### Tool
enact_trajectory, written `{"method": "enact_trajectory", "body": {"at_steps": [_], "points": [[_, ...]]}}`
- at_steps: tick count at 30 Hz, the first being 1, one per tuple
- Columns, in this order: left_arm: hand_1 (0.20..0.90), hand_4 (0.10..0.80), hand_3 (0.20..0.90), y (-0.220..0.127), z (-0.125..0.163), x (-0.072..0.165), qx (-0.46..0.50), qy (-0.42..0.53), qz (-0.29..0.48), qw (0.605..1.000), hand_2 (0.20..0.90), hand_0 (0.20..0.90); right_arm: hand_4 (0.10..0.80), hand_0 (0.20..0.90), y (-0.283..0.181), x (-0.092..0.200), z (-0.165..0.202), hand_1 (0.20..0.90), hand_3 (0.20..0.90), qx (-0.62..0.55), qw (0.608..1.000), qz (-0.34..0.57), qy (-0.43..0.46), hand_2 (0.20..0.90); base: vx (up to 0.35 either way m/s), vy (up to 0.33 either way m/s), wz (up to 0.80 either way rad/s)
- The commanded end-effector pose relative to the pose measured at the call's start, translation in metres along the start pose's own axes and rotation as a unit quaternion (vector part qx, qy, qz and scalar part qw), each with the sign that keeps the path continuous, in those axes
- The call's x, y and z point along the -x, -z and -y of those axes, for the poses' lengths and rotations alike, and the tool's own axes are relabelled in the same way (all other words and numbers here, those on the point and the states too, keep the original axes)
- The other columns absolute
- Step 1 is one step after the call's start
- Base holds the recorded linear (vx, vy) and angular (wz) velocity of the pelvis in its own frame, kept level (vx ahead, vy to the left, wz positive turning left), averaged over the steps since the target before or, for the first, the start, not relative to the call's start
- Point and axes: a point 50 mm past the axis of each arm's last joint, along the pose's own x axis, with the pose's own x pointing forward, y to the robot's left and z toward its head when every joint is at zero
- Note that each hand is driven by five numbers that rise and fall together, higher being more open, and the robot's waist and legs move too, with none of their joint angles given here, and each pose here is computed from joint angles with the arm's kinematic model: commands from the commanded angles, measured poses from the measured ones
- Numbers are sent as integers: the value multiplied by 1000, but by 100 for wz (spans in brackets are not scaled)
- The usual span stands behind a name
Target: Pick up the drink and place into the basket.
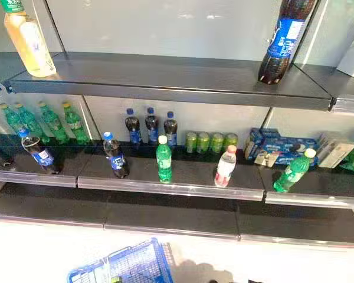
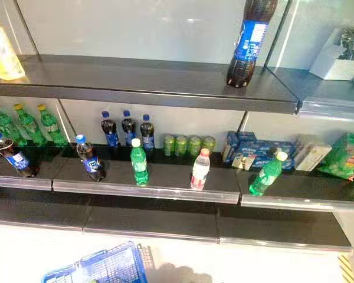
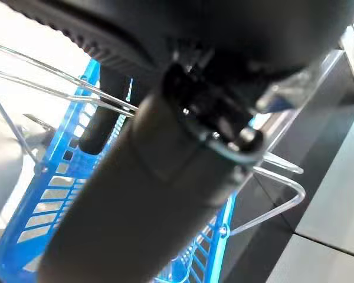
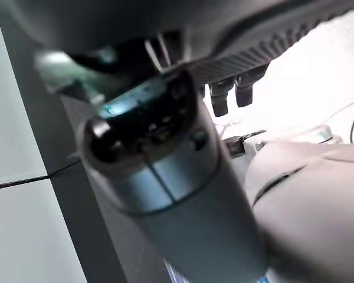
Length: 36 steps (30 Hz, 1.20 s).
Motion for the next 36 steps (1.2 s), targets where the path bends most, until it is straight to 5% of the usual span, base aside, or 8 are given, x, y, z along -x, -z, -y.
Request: {"method": "enact_trajectory", "body": {"at_steps": [1, 25, 31, 36], "points": [[300, 100, 200, -23, 21, 0, 36, 31, 38, 998, 300, 300, 800, 900, 17, 0, -4, 900, 900, 25, 998, -49, 4, 900, 0, 0, 0], [300, 100, 200, -20, 19, 0, 43, 27, 42, 998, 300, 300, 800, 900, 27, 1, -1, 900, 900, 3, 998, -61, 33, 900, 0, 0, 0], [300, 100, 200, -24, 18, 0, 40, 27, 45, 998, 300, 300, 800, 900, 5, 0, 4, 900, 900, 23, 998, 12, 52, 900, 0, 0, 0], [300, 100, 200, -25, 15, -1, 36, 28, 48, 998, 300, 300, 800, 900, -51, 6, 7, 900, 900, -5, 985, 161, 61, 900, 0, 0, 0]]}}
